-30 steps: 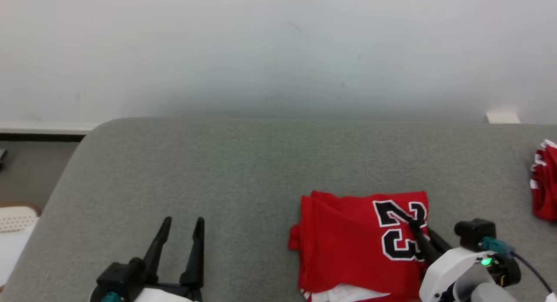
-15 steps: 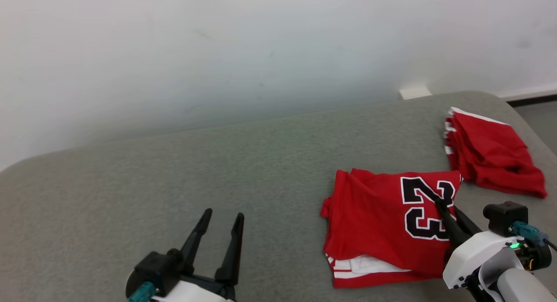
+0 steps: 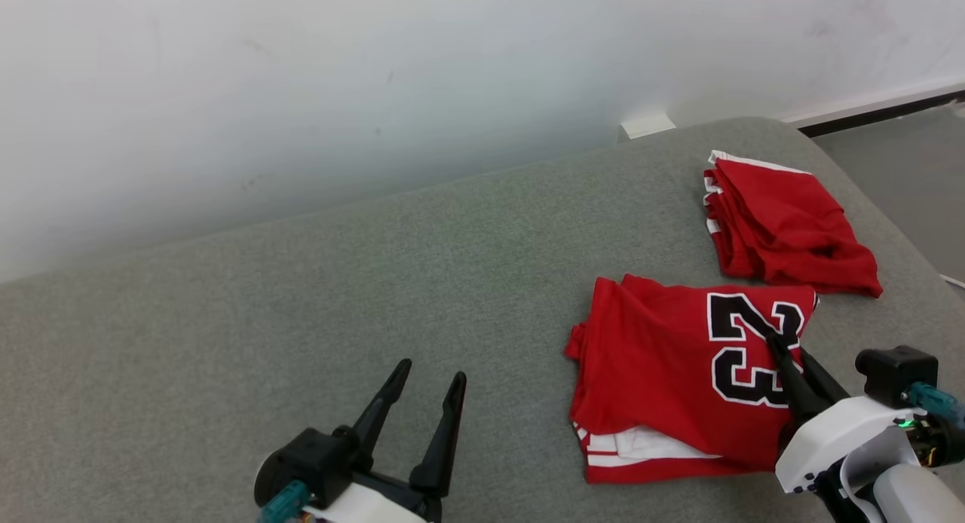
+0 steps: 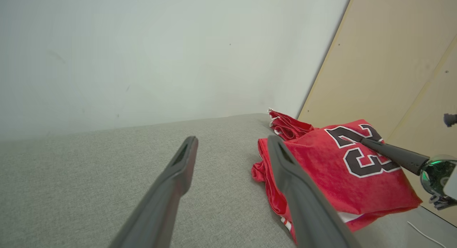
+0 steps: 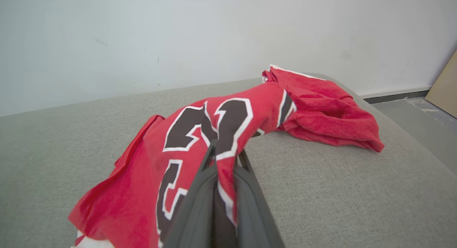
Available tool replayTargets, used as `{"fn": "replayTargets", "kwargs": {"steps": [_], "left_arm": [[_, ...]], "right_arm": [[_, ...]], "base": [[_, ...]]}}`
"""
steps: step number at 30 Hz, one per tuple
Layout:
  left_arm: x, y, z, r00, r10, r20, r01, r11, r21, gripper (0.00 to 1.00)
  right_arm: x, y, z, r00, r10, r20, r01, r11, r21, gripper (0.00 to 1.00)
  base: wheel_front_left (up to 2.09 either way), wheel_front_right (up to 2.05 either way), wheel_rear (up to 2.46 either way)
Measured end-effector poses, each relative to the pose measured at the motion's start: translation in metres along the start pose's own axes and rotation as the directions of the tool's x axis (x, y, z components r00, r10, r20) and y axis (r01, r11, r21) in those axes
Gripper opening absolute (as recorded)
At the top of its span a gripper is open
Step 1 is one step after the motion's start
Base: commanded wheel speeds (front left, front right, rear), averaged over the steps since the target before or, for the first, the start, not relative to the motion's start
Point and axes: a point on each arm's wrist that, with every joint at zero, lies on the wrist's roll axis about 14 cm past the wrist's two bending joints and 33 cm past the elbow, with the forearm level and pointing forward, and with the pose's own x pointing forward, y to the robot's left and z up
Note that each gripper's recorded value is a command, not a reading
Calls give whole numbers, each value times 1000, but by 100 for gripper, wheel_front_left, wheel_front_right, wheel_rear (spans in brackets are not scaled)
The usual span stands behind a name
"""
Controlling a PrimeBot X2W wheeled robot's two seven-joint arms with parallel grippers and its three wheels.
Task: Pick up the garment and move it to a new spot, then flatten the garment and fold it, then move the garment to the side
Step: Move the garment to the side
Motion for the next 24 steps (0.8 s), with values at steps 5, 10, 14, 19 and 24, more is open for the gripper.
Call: {"fn": "replayTargets", "kwargs": {"steps": [5,10,14,19,24], "left_arm": [[3,9,-3,1000,14,-4,-14,1000,6,100],[8,30,-11,999,45,-15,-45,999,11,100],[11,51,-24,996,77,-38,-77,997,11,100],[8,80,-41,989,130,-71,-130,992,10,100],[-5,107,-50,975,203,-95,-203,979,14,100]], "right_arm": [[15,3,10,1000,22,-5,-22,999,-36,0],[48,-3,33,999,38,-24,-40,995,-97,0],[79,-13,41,997,32,-74,-40,992,-119,0],[109,-34,42,986,3,-164,-44,968,-247,0],[132,-51,59,982,-19,-190,-54,927,-371,0]], "base": [[0,0,0],[0,0,0],[0,0,0],[0,0,0],[0,0,0]]}}
